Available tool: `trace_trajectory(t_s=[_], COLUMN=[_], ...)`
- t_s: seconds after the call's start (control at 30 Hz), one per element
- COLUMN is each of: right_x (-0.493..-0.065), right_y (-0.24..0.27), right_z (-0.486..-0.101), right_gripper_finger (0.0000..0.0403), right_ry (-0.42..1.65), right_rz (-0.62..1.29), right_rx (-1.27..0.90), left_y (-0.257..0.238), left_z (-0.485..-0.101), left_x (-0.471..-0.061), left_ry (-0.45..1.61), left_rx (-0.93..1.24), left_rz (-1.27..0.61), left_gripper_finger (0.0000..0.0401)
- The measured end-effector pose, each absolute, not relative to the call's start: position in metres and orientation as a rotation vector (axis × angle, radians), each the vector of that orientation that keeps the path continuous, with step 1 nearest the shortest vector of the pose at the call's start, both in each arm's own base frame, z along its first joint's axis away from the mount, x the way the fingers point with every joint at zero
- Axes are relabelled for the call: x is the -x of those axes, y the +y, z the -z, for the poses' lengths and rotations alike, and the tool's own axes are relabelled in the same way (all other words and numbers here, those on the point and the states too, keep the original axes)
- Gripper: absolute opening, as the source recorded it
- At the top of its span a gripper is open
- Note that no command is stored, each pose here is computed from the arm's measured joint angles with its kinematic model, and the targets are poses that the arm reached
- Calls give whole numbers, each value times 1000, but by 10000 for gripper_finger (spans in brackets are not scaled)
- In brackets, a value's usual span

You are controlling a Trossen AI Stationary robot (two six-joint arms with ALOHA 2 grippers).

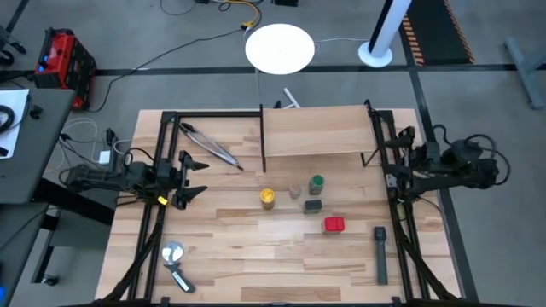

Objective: Shelf spices
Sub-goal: Return to Home Position

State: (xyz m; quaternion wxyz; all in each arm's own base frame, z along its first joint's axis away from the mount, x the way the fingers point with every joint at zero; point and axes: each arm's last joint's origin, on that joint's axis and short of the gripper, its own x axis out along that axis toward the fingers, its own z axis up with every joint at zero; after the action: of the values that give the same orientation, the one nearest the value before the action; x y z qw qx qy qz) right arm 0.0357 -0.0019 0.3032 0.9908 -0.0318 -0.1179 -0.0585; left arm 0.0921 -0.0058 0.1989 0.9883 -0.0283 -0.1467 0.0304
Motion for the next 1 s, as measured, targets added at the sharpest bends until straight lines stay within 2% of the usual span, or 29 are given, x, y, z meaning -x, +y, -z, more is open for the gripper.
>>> trace_trajectory(t_s=[0.2,0.77,1.0], right_x=[-48,-84,-94], right_y=[-1,3,2], right_z=[-282,-220,-186], right_gripper_finger=[291,291,291], right_ry=[-229,-323,-186], right_rz=[153,175,192], right_rx=[50,35,81], left_y=[-5,-6,-6], left_z=[-183,-176,-170], left_x=[-95,-96,-97], left_ry=[-175,-112,-44], left_rx=[93,65,-30], left_rz=[-95,-83,-77], left_gripper_finger=[335,335,335])
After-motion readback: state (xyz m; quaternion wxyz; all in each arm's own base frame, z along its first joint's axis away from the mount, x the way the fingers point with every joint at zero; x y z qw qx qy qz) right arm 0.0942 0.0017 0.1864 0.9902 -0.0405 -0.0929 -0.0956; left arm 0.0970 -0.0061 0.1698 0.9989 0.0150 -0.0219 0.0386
